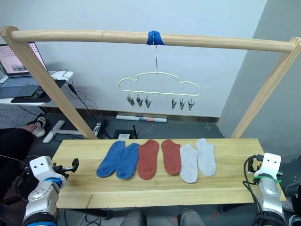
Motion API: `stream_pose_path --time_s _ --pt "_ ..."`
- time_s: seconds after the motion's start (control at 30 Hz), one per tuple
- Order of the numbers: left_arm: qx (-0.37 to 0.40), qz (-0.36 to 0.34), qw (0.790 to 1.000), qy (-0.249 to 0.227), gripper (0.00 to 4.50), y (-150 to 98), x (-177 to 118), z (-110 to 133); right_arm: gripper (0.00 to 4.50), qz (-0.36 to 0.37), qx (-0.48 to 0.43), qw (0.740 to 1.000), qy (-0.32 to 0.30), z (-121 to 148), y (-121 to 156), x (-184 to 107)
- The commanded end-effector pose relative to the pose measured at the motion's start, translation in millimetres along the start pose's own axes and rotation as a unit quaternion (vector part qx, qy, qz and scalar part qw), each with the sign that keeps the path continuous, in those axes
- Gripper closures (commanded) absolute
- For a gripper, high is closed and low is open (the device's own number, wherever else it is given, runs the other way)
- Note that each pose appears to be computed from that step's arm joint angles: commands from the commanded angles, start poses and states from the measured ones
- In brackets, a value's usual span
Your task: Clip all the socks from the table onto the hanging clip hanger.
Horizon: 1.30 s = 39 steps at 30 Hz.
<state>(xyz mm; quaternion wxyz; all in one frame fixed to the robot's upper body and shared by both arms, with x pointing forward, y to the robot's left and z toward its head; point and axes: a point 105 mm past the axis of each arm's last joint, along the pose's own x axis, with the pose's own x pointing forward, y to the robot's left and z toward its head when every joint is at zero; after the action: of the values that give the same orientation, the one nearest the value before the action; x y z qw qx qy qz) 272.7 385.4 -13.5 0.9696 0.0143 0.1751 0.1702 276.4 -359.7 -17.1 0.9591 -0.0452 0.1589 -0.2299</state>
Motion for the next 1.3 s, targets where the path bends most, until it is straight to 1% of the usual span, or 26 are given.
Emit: stream_pose_path --time_s 0.03,0.13,0.23,0.3,0.37,0.43,0.53,0.57,0.63,0.7,0.77,0.8,0.83,0.93,1.0,1.1,1.2,1.3 --pt "0.003 0.012 1.000 -0.019 0.01 10 1 14 0.00 -0.008 -0.004 1.000 -0.027 17 -6 3" --pt "-0.001 0.009 1.000 -0.030 0.01 11 1 21 0.00 -0.002 -0.004 0.999 -0.032 19 -3 3" --pt "-0.025 -0.017 0.999 -0.039 0.01 9 0 27 0.00 0.009 -0.005 1.000 -0.029 18 2 2" --pt "-0.029 -0.032 0.998 -0.045 0.01 7 -2 31 0.00 0.019 -0.011 0.999 -0.030 18 5 1" --pt "-0.023 -0.048 0.997 -0.049 0.01 4 -4 36 0.00 0.031 -0.013 0.999 -0.039 23 10 2" --pt "-0.016 -0.067 0.996 -0.057 0.01 -1 -7 44 0.00 0.060 -0.016 0.997 -0.051 31 19 1" --pt "0.005 -0.101 0.992 -0.082 0.01 -13 -13 63 0.00 0.108 -0.016 0.992 -0.064 40 34 -1" --pt "0.009 -0.114 0.989 -0.093 0.01 -18 -14 73 0.00 0.142 -0.015 0.987 -0.071 46 43 -4" --pt "0.027 -0.154 0.979 -0.128 0.01 -37 -19 100 0.00 0.248 -0.024 0.964 -0.092 65 75 -17" --pt "0.038 -0.184 0.971 -0.150 0.01 -52 -24 119 0.00 0.325 -0.030 0.940 -0.101 77 99 -31" --pt "0.056 -0.223 0.958 -0.172 0.01 -74 -30 136 0.00 0.404 -0.026 0.908 -0.108 92 123 -49" --pt "0.063 -0.236 0.953 -0.178 0.01 -82 -33 141 0.00 0.429 -0.024 0.897 -0.109 96 131 -56" --pt "0.074 -0.256 0.946 -0.187 0.01 -94 -36 148 0.00 0.460 -0.025 0.880 -0.114 103 140 -64" --pt "0.100 -0.311 0.920 -0.216 0.01 -138 -44 170 0.00 0.552 -0.041 0.818 -0.156 128 172 -94" --pt "0.101 -0.327 0.911 -0.230 0.01 -156 -46 180 0.00 0.583 -0.046 0.793 -0.171 141 186 -106" --pt "0.088 -0.330 0.906 -0.252 0.01 -177 -40 196 0.00 0.627 -0.047 0.753 -0.194 165 213 -130" --pt "0.068 -0.331 0.904 -0.263 0.01 -189 -32 203 0.00 0.650 -0.042 0.729 -0.211 178 230 -146" --pt "0.046 -0.338 0.901 -0.269 0.62 -200 -27 204 0.00 0.666 -0.034 0.712 -0.222 189 242 -161"
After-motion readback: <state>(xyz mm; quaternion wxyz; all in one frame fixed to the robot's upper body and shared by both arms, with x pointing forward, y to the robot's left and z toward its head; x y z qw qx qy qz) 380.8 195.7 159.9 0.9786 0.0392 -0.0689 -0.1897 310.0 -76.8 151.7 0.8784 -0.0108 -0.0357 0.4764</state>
